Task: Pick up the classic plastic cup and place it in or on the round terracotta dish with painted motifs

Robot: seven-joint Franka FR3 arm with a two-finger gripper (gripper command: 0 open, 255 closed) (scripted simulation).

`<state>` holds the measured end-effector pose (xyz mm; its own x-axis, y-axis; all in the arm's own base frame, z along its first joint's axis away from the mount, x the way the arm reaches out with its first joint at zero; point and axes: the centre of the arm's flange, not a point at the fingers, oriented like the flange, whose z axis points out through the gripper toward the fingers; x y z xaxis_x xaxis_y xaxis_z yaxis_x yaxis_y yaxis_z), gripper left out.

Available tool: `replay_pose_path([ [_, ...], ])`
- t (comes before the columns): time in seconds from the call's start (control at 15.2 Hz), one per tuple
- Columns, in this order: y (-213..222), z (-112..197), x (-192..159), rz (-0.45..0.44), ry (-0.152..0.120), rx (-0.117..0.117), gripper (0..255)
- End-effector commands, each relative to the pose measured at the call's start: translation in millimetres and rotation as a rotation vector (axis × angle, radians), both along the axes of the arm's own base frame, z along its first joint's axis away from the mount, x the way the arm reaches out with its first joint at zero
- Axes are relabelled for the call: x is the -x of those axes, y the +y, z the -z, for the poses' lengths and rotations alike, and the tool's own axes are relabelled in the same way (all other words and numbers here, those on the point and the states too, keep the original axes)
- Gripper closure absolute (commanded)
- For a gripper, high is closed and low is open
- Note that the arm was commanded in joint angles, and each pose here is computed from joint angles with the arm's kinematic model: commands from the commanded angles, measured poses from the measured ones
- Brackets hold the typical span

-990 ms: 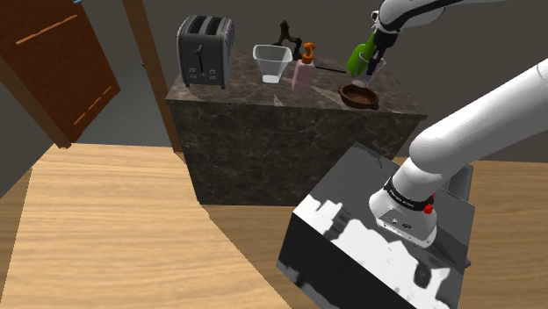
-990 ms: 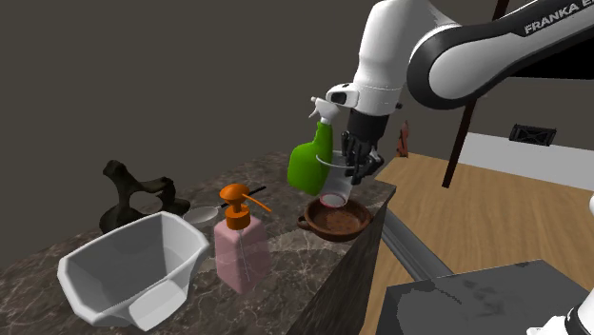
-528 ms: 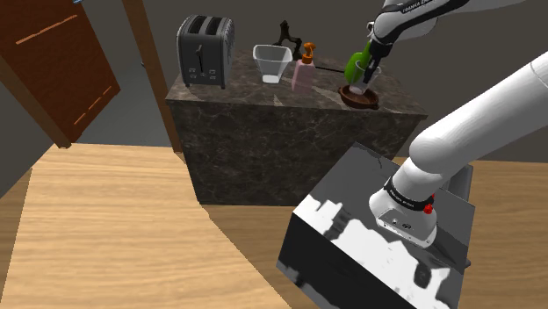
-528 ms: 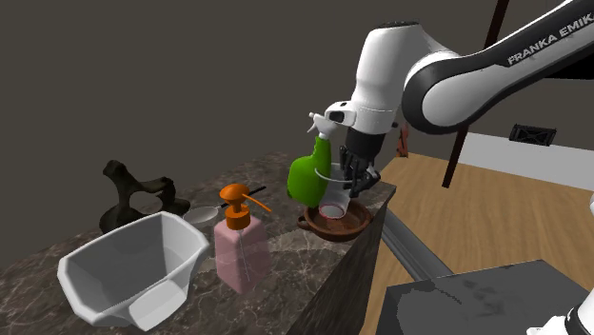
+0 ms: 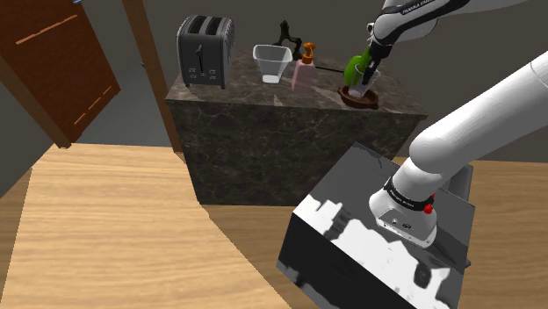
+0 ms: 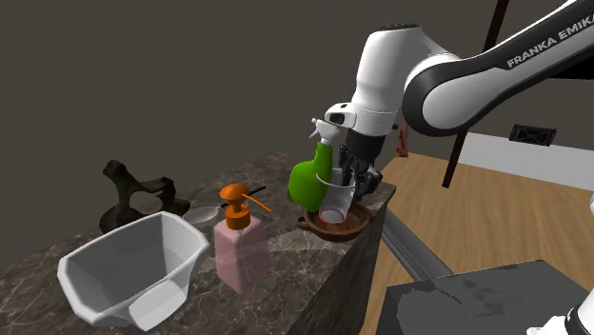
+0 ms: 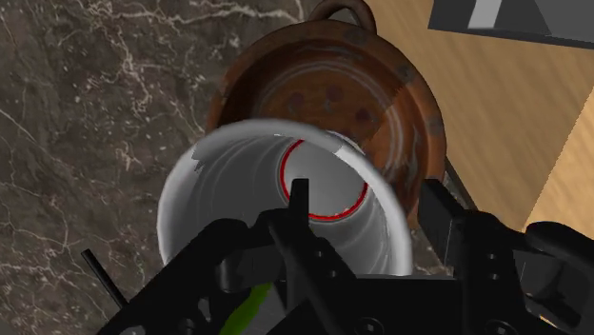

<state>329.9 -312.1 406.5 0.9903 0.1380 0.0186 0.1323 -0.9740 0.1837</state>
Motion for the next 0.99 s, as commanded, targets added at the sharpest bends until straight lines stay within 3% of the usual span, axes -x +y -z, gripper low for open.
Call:
replay_pose_path([
  [0.0, 0, 0, 0, 0.000, 0.000, 0.000, 0],
  [0.26, 0, 0, 0, 0.000, 0.000, 0.000, 0],
  [0.53, 9, -49, 2, 0.000, 0.000, 0.000, 0],
  [0.92, 9, -49, 2, 0.000, 0.000, 0.000, 0],
])
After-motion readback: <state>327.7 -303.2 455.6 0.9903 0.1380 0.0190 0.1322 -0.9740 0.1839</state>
